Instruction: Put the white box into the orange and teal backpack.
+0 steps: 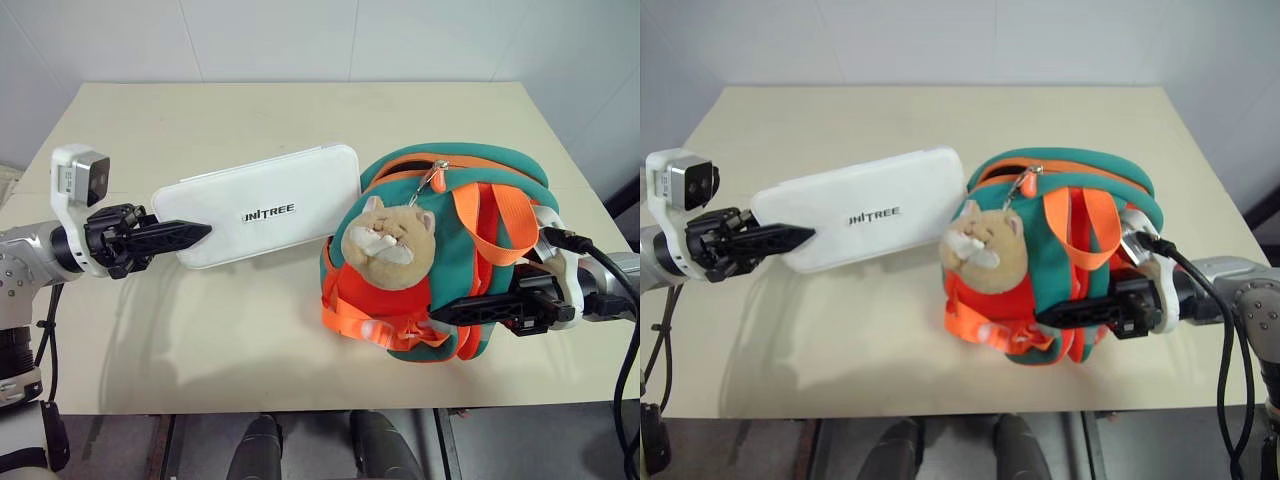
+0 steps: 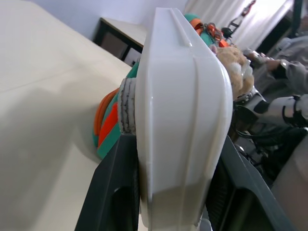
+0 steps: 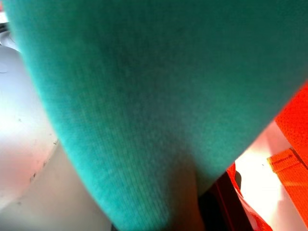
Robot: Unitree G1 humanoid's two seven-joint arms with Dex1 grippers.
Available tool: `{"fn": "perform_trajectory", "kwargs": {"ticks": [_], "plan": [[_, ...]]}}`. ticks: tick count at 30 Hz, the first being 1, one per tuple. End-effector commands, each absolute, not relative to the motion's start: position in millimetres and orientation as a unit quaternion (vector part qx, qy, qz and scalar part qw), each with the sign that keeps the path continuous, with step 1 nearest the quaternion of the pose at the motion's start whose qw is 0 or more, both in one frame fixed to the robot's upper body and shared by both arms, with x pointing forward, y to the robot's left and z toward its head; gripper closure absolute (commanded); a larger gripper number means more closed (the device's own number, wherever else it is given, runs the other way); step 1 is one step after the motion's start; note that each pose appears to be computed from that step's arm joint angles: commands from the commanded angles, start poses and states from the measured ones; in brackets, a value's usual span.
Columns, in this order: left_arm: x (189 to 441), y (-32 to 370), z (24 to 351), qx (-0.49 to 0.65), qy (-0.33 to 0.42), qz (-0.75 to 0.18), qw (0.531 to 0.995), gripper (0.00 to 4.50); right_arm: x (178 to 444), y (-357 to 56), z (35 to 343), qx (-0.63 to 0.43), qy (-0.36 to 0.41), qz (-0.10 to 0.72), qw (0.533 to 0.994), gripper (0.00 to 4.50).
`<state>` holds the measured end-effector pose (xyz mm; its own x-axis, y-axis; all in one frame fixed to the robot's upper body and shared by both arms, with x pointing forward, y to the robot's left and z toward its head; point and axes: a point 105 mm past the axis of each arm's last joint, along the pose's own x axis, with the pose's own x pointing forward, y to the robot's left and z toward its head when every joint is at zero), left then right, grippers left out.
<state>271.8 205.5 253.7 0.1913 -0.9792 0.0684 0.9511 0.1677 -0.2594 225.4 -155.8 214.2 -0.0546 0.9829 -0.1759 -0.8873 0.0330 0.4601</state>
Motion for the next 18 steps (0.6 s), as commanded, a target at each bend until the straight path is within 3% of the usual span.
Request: {"fn": "perform_trajectory", "kwargs": {"ticks": [1,10,18], "plan": [[264,200,270,-0.085,0.036,-0.666,0.740,3.20,221,-154,220,0.088,0.217,0.694,0.680,4.48],[268,202,296,-0.044,0.005,-0.684,0.728,3.20,223,-152,217,0.088,0.210,0.692,0.685,4.48],[263,183,290,-0.022,0.015,-0.722,0.691,3.20,225,-151,217,0.086,0.205,0.689,0.689,4.48]]}}
